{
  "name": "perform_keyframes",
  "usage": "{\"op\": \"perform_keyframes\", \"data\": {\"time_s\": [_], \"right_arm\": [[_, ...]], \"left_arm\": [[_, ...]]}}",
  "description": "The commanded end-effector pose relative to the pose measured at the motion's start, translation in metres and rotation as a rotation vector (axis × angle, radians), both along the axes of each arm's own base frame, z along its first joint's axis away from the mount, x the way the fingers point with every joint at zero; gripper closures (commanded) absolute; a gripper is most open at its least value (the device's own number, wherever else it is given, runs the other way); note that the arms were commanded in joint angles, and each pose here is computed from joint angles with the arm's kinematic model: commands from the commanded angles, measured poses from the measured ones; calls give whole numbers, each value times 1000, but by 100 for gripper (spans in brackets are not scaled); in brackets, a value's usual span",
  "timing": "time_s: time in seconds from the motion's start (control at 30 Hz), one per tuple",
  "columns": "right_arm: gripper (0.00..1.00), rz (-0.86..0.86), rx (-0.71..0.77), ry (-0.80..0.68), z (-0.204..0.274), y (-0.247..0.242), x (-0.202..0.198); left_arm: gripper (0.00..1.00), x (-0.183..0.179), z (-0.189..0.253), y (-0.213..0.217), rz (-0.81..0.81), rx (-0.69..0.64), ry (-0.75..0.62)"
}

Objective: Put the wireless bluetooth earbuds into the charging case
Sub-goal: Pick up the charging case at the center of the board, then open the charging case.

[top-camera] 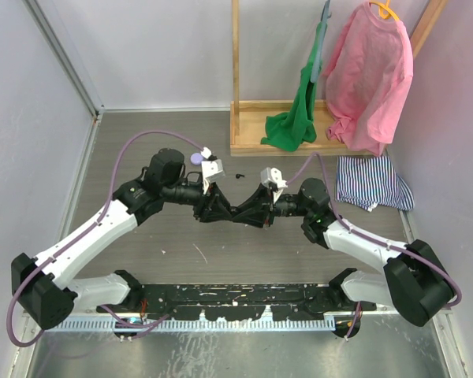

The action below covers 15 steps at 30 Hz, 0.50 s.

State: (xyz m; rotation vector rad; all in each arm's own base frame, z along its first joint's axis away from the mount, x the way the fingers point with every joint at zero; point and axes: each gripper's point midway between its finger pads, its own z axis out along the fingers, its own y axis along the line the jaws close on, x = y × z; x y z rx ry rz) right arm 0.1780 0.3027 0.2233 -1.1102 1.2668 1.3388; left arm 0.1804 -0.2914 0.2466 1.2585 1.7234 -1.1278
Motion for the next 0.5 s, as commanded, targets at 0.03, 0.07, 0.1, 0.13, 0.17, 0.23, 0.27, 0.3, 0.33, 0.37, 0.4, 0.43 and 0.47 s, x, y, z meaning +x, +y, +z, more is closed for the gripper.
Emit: {"op": "perform_keyframes", "data": {"time_s": [0.03,0.07,0.1,0.13,0.17,0.23,0.27,0.3,0.33,0.37,0.4,0.43,0.47], "right_arm": [[99,-45,79,-107,24,-1,4],[99,-51,85,-107,25,-2,4],[99,-56,91,-110,26,-2,4],[99,-60,95,-109,26,-3,4],[99,-62,103,-112,27,-4,3],[99,-62,114,-112,28,-4,2],[99,-62,119,-110,28,-4,1],[99,-63,126,-109,28,-5,1],[99,-64,133,-108,29,-5,0],[99,-63,139,-104,28,-6,-1],[99,-62,145,-101,28,-6,-2],[99,-61,155,-101,29,-6,-3],[99,-58,164,-100,30,-7,-4]], "left_arm": [[47,5,13,0,46,-62,-62],[44,5,12,0,50,-63,-62],[42,5,11,0,52,-64,-58],[41,5,10,0,53,-66,-58],[39,5,9,0,54,-67,-57],[37,8,7,0,70,-63,-57],[37,10,7,-1,79,-62,-59],[36,12,6,-1,89,-61,-60],[36,14,6,-1,100,-60,-60],[36,17,6,-1,115,-61,-62],[37,20,6,0,130,-63,-66],[37,23,6,0,150,-62,-68],[37,25,6,1,163,-66,-71]]}}
